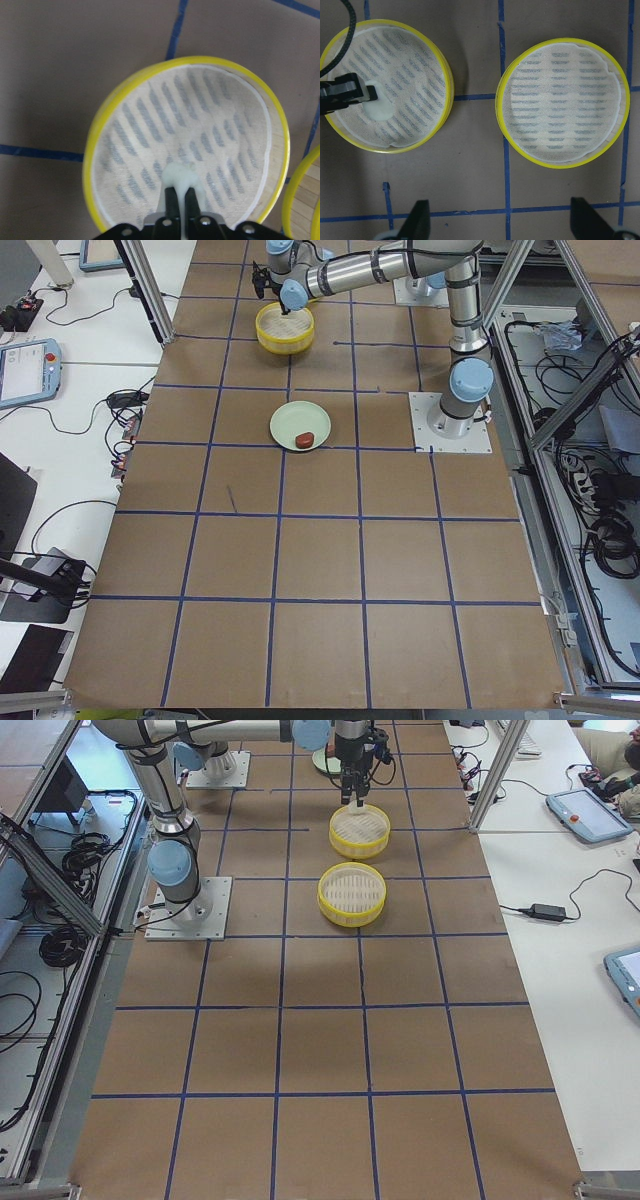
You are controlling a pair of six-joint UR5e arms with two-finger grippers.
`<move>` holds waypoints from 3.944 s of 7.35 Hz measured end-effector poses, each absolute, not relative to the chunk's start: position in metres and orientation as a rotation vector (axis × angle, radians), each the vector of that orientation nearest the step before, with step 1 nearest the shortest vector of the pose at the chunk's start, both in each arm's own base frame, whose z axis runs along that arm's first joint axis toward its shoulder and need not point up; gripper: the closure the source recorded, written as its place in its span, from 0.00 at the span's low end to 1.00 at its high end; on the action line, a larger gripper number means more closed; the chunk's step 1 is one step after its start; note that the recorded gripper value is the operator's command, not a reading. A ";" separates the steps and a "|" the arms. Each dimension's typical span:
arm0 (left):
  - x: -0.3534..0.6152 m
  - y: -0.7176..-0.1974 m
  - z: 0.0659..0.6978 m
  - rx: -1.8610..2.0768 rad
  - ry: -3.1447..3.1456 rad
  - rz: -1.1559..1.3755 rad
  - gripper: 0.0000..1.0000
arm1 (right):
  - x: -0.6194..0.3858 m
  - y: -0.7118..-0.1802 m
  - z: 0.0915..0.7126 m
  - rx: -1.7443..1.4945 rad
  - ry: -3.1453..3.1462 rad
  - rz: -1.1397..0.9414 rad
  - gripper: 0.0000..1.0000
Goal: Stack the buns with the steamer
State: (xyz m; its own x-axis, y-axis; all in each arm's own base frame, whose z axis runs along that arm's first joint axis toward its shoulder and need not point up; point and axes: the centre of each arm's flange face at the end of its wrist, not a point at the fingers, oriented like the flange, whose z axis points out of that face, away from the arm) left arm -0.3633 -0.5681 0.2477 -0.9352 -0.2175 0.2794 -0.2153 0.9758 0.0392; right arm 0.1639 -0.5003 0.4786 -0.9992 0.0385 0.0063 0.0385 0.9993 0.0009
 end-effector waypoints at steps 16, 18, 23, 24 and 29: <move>-0.037 -0.602 0.297 -0.025 -3.185 0.037 0.06 | -0.117 -0.517 0.238 -0.013 -3.153 0.044 0.00; -0.035 -0.600 0.292 -0.034 -3.189 0.022 0.06 | -0.111 -0.526 0.231 -0.053 -3.202 0.145 0.10; 0.032 -0.578 0.262 -0.078 -3.166 -0.073 0.09 | -0.091 -0.532 0.209 -0.013 -3.230 0.113 0.17; 0.045 -0.561 0.240 -0.067 -3.159 -0.108 0.09 | -0.091 -0.532 0.208 -0.010 -3.229 0.109 0.17; 0.081 -0.518 0.197 0.008 -3.156 -0.241 0.30 | -0.090 -0.532 0.207 -0.013 -3.228 0.105 0.68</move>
